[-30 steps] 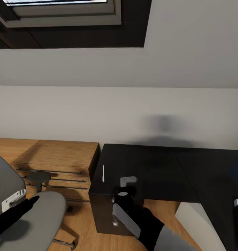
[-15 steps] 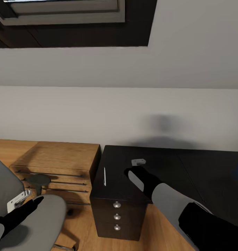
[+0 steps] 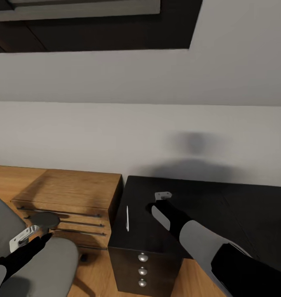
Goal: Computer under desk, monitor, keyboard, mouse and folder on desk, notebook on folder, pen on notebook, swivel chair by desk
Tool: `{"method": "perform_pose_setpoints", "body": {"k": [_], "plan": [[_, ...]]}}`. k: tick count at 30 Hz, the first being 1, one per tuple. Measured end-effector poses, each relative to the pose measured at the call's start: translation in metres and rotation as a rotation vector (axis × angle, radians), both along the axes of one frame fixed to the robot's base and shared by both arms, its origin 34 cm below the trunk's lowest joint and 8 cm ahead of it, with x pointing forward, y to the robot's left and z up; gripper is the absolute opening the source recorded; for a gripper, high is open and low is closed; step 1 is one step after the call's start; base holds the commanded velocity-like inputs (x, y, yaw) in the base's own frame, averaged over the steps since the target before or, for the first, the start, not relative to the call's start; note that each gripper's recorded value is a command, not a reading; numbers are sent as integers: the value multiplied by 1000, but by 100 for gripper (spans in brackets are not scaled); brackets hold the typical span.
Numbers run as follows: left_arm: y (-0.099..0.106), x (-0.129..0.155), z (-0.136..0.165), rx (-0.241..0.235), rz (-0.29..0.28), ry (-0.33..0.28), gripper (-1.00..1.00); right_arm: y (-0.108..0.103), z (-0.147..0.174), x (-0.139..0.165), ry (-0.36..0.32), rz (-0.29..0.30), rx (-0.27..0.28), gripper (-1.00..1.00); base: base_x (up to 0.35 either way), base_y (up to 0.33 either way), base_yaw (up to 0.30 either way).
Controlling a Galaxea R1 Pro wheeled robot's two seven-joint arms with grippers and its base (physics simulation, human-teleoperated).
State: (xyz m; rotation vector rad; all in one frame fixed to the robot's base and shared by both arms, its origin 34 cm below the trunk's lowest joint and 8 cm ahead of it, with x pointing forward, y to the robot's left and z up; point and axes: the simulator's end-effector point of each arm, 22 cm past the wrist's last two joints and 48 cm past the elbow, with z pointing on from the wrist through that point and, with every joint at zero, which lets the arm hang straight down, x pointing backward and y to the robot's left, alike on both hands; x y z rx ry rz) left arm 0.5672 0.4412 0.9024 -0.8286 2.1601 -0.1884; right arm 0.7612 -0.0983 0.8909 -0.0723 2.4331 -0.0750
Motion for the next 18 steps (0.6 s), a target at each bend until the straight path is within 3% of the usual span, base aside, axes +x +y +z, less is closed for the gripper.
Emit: {"method": "perform_pose_setpoints", "body": {"k": [18], "plan": [[1,-2,-10,2,1,23,100,11,-21,-8,36,33,35,100,5,0,172]]}}
